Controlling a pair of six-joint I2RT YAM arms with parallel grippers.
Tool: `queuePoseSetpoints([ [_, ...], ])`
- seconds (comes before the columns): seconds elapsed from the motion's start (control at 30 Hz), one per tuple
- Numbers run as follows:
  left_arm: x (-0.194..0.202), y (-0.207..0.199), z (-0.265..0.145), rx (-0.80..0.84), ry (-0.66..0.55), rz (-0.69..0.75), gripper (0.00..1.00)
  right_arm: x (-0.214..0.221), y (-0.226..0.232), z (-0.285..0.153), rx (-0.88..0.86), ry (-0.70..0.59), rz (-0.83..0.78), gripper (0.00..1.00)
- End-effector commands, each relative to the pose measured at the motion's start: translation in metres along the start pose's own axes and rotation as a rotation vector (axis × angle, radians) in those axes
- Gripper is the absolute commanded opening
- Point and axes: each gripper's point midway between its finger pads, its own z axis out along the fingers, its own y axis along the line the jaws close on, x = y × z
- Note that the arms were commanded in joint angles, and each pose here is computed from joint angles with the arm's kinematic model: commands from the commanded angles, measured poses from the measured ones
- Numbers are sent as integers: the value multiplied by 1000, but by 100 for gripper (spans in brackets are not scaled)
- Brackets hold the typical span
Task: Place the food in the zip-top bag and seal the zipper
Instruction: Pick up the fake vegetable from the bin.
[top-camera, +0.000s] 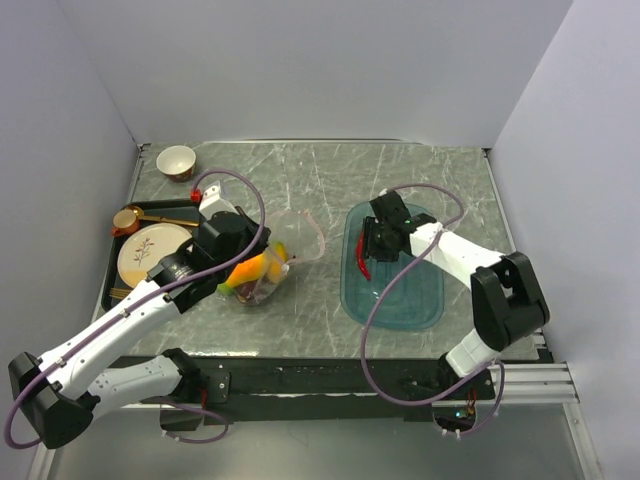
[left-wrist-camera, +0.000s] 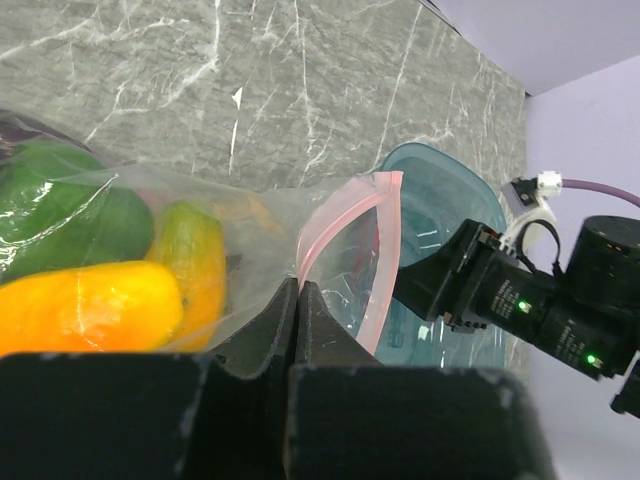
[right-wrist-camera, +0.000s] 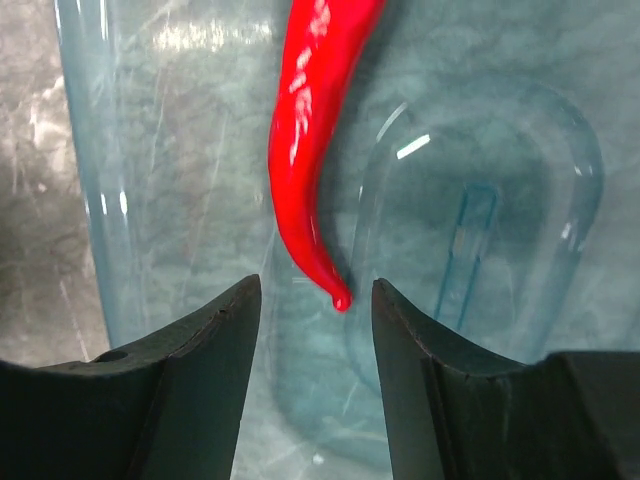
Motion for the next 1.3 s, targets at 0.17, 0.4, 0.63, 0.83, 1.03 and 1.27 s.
queuePoseSetpoints([
  [0.17,-14,-15,-2,37,-30,-9,1,-18,15,27,-42,-13,-32,52],
  [0.4,-15,-12,-4,25,-39,-9,1,-11,12,42,-23,27,-28,38],
  [0.63,-12,-12,-1,26,-28,-6,1,-15,10,24,-23,-17,-30,15],
  [0.83,-11,-13,-1,34,-23,-7,1,-26,11,-21,-52,-86,-48,7],
  [1.03,-10,-14,0,40,-21,-12,1,-31,49,-85,-297,-143,-113,8],
  [1.27,-4,-16,3,44,-2,-9,1,-14,113,-163,-714,-67,-224,10],
])
